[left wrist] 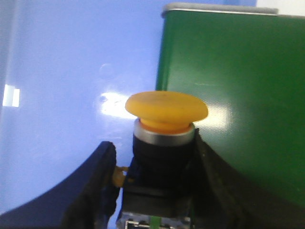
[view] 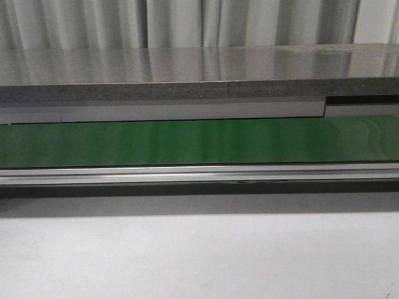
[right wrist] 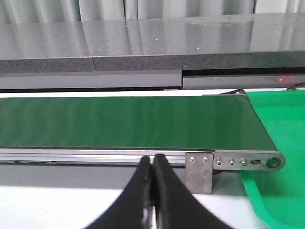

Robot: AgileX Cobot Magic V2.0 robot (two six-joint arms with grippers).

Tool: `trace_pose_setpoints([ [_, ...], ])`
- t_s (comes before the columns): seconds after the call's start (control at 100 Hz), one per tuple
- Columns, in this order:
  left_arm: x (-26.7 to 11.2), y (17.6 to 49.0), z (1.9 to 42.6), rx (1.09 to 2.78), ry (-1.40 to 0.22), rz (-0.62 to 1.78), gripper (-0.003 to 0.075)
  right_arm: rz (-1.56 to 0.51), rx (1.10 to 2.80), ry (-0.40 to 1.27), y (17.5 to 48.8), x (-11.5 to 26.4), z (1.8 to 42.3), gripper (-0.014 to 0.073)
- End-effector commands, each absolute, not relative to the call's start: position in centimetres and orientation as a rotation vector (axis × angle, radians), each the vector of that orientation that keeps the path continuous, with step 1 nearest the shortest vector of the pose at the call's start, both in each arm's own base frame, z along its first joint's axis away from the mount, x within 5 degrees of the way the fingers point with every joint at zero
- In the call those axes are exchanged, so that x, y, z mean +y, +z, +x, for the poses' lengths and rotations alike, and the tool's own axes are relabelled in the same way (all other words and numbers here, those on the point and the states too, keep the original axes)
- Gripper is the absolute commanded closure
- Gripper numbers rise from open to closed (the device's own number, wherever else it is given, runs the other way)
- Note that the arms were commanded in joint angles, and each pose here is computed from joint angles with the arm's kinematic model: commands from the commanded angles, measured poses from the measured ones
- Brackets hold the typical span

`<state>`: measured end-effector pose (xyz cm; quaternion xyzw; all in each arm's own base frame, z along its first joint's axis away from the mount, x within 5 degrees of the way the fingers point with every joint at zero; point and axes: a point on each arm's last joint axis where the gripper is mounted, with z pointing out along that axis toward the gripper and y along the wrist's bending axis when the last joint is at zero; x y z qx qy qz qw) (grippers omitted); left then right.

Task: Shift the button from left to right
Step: 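Close the left gripper on the button body and lift it, then carry the button onto the green conveyor belt and open the left gripper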

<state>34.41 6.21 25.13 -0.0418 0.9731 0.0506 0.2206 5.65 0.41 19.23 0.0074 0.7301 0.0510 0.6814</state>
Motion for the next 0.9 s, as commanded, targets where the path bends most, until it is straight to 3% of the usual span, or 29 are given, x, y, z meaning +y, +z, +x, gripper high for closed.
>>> trace_pose_setpoints([
  [0.0, 5.1, 27.5, 34.6, 2.589, 0.137, -0.068, 0.0636, 0.014, 1.525, 0.096, 20.6, 0.3, 5.5, 0.0663],
  [0.31, 4.3, 26.4, 35.2, 2.613, 0.085, -0.064, 0.0613, 0.014, 1.525, 0.096, 20.6, 0.3, 5.5, 0.0663],
  [0.43, 4.3, 25.4, 35.5, 2.644, 0.075, -0.068, 0.05, 0.014, 1.525, 0.096, 20.6, 0.3, 5.5, 0.0663],
  [0.65, 4.3, 25.1, 35.6, 2.654, 0.075, -0.039, 0.0202, 0.014, 1.525, 0.096, 20.6, 0.3, 5.5, 0.0663],
  [0.74, 4.2, 25.6, 35.6, 2.651, 0.06, -0.038, 0.0161, 0.014, 1.525, 0.096, 20.6, 0.3, 5.5, 0.0663],
  [0.89, 3.5, 27.0, 35.4, 2.636, -0.026, 0.008, 0.0162, 0.014, 1.525, 0.096, 20.6, 0.3, 5.5, 0.0663],
])
